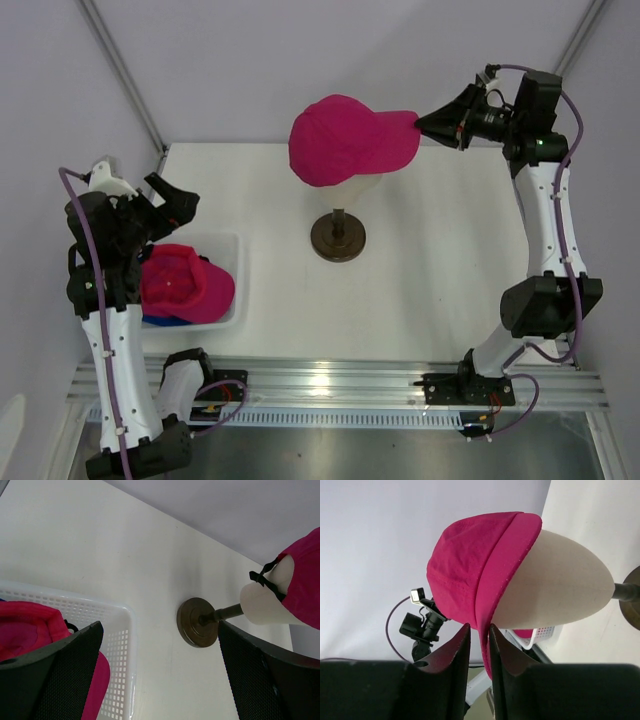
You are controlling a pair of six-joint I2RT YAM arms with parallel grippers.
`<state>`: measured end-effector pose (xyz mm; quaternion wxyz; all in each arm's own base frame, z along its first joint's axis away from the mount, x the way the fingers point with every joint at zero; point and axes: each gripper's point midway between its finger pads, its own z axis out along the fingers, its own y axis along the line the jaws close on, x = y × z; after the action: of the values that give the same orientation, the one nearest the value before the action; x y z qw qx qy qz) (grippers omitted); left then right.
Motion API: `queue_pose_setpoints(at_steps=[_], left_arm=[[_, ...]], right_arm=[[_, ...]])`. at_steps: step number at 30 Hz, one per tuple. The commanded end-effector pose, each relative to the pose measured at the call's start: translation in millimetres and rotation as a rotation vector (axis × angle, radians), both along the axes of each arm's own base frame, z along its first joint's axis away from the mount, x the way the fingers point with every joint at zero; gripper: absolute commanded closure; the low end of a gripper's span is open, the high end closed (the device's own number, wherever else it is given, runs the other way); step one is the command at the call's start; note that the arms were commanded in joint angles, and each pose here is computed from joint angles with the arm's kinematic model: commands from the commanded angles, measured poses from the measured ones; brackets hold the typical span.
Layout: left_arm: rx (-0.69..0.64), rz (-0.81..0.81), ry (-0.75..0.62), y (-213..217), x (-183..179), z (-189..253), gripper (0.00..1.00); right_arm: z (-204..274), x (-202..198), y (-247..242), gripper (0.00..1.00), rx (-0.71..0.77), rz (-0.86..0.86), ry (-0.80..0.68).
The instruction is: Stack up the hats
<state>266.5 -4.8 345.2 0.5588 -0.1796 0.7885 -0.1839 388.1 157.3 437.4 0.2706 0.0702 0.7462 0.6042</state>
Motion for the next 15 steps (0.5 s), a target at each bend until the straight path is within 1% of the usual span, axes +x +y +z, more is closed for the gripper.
queue_pose_setpoints(at_steps=[1,3,5,7,8,9,10,11,12,13,14,15], left_arm=[[0.018,-0.021,-0.044,-4.4,-4.8,15.0,0.01],[0.021,-0.021,-0.047,-5.0,-6.8,16.0,0.01],[0.026,-0.018,-0.05,-4.9,-9.6,18.1,0.01],[0.031,-0.014,-0.051,-4.7,-12.1,19.8,0.01],[0.038,-0.013,-0.054,-4.3,-13.4,21.7,0.01],[0.04,-0.012,-0.054,-4.4,-14.9,23.4,0.0],[0.044,-0.013,-0.056,-4.6,-16.0,24.0,0.01],[0.042,-0.012,-0.054,-4.7,-16.2,23.7,0.0],[0.042,-0.011,-0.051,-4.6,-17.0,22.5,0.01],[0.04,-0.015,-0.055,-5.5,-17.1,23.5,0.01],[0.039,-0.016,-0.055,-5.8,-17.4,23.3,0.0],[0.033,-0.024,-0.054,-7.5,-17.6,22.9,0.0]], right_arm=[[6.8,0.2,2.7,0.74,-0.023,0.034,-0.071],[0.5,2.0,2.4,0.74,-0.039,0.029,-0.07],[-3.5,0.0,3.2,0.65,-0.053,0.037,-0.073],[-8.4,-6.4,0.5,0.51,-0.095,0.024,-0.09],[-9.6,-9.5,-1.0,0.39,-0.11,0.015,-0.094],[-11.1,-13.2,-2.7,0.32,-0.127,-0.004,-0.09],[-9.8,-23.8,-4.3,0.19,-0.135,-0.017,-0.103],[-9.3,-28.9,-5.3,0.11,-0.135,-0.03,-0.107],[-6.6,-30.6,-6.4,0.06,-0.135,-0.054,-0.129],[6.2,-47.4,-6.2,0.01,-0.129,-0.069,-0.174],[-8.3,-49.4,-5.3,0.01,-0.103,-0.085,-0.106],[-4.5,-49.0,-5.1,0.01,-0.093,-0.111,-0.14]])
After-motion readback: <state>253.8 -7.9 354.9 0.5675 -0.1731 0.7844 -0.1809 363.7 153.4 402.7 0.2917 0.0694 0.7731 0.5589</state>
